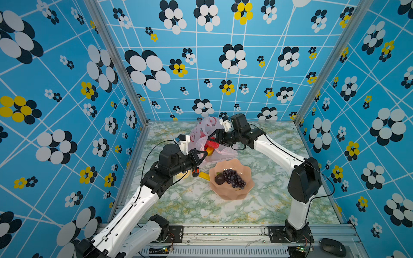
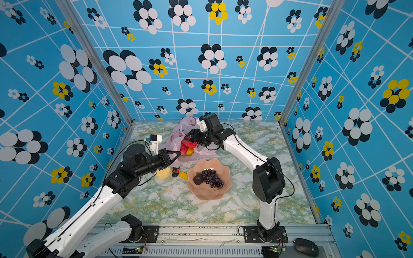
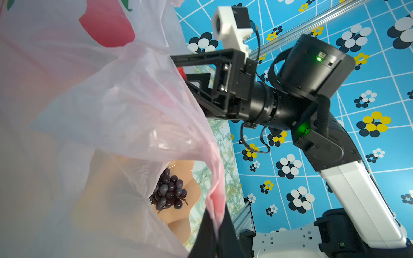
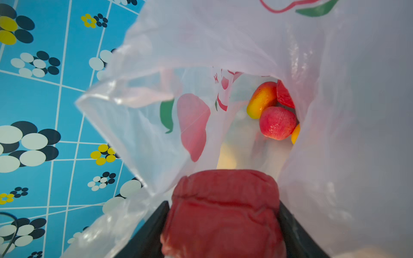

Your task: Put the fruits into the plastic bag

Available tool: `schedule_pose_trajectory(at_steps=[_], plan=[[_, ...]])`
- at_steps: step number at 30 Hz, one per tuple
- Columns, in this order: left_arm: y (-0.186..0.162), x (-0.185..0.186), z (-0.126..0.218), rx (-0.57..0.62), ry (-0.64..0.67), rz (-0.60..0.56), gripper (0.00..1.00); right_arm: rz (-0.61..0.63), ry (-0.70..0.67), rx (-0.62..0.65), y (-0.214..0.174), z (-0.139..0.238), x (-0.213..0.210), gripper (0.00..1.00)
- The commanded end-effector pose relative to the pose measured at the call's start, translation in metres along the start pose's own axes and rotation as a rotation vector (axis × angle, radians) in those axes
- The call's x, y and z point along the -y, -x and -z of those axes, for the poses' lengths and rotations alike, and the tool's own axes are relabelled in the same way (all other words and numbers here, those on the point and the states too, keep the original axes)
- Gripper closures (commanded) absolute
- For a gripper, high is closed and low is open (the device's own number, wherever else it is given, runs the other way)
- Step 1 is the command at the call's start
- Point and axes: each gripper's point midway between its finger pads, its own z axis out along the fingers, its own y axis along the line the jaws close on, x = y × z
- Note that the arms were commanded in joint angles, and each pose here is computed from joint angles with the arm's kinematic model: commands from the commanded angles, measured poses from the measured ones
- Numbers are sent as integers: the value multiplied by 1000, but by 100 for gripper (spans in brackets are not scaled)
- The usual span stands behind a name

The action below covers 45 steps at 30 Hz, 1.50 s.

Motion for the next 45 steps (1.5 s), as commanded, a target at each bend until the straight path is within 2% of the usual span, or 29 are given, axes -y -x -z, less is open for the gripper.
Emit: schedule_pose_trajectory(at_steps=[1,3,8,11,15,16,19,24,26,28,30,36,39,45], plan=[[5,12,-2,23,-33,-36,100,-5,-63,70,21,-12,1,36],[4,13,-5,17,-32,-35,100,25,-145,101,29,-21,9,35],[4,21,-7,12,-42,-55,100,50,-216,184,47,-32,8,35],[3,21,-8,17,-36,-61,100,18,-206,192,52,-36,0,34],[4,20,-6,25,-28,-59,100,-75,-134,119,37,-48,-4,33],[4,19,-5,32,-22,-60,100,-66,-126,139,38,-39,-12,34],[4,16,-1,48,-14,-63,100,-30,-203,192,38,-20,2,34],[3,16,1,41,-8,-83,100,171,-537,276,58,38,52,34],[3,16,2,38,-3,-89,100,243,-602,317,65,61,50,34],[4,15,4,45,-4,-93,100,268,-569,332,67,75,35,34],[5,16,5,54,-5,-99,100,274,-466,328,60,84,7,35],[7,17,4,56,-7,-112,100,283,-231,289,19,97,-66,36],[6,16,4,61,-14,-105,100,243,-185,269,4,87,-69,36],[6,14,9,79,-15,-98,100,160,-220,207,-18,49,-29,37]])
